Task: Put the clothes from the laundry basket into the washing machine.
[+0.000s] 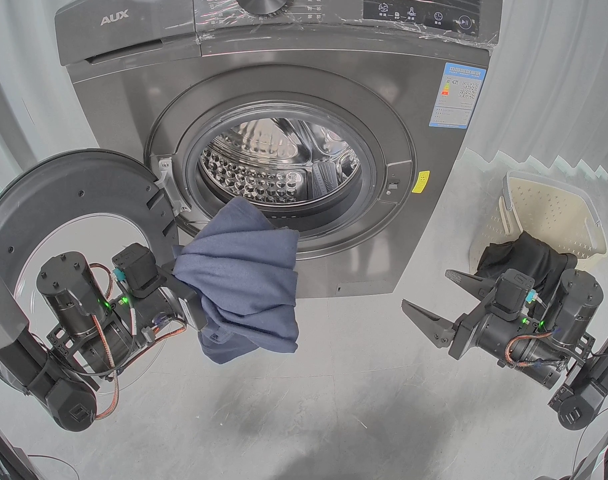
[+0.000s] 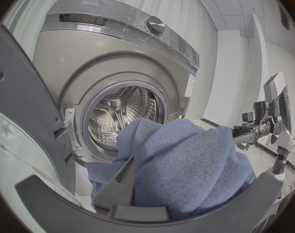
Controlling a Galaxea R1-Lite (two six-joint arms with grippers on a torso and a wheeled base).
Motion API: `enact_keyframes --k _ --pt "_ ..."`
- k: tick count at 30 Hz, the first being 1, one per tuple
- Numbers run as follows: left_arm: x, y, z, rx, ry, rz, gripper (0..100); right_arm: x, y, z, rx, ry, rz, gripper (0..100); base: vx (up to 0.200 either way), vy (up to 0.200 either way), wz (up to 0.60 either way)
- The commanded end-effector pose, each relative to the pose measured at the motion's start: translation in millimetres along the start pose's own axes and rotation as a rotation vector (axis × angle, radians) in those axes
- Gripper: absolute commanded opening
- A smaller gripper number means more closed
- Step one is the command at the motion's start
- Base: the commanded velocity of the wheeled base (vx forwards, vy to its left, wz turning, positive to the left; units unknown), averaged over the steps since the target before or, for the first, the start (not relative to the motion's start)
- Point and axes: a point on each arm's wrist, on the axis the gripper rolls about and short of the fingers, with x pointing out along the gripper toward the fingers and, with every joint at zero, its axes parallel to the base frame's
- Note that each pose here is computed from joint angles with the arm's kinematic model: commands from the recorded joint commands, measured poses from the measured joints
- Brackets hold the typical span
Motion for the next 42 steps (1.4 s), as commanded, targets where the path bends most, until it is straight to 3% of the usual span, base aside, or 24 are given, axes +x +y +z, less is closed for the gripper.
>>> enact_keyframes --k 1,11,17,32,42 --pt "-0.4 -0.3 -1.1 -0.002 0.006 -0.001 0 1.5 0.6 -2.1 0.001 0.008 0.003 100 0.000 0.000 0.00" --pt "-0.6 -0.4 -0.7 -0.009 0.004 -0.003 0 1.4 0.9 -2.8 0.003 0.011 0.005 100 0.000 0.000 0.00" --pt "0.2 -0.2 0.3 -0.005 -0.002 -0.001 0 1.1 0.6 -3.0 0.004 0.013 0.003 100 0.000 0.200 0.00" --pt "-0.2 -2.8 -2.5 0.003 0.012 -0.010 0 1.3 0.8 -5.8 0.006 0.025 0.004 100 0.000 0.000 0.00" --pt "5.1 -5.7 -6.5 0.001 0.020 -0.023 0 1.1 1.9 -6.1 0.006 0.027 0.007 100 0.200 0.000 0.00"
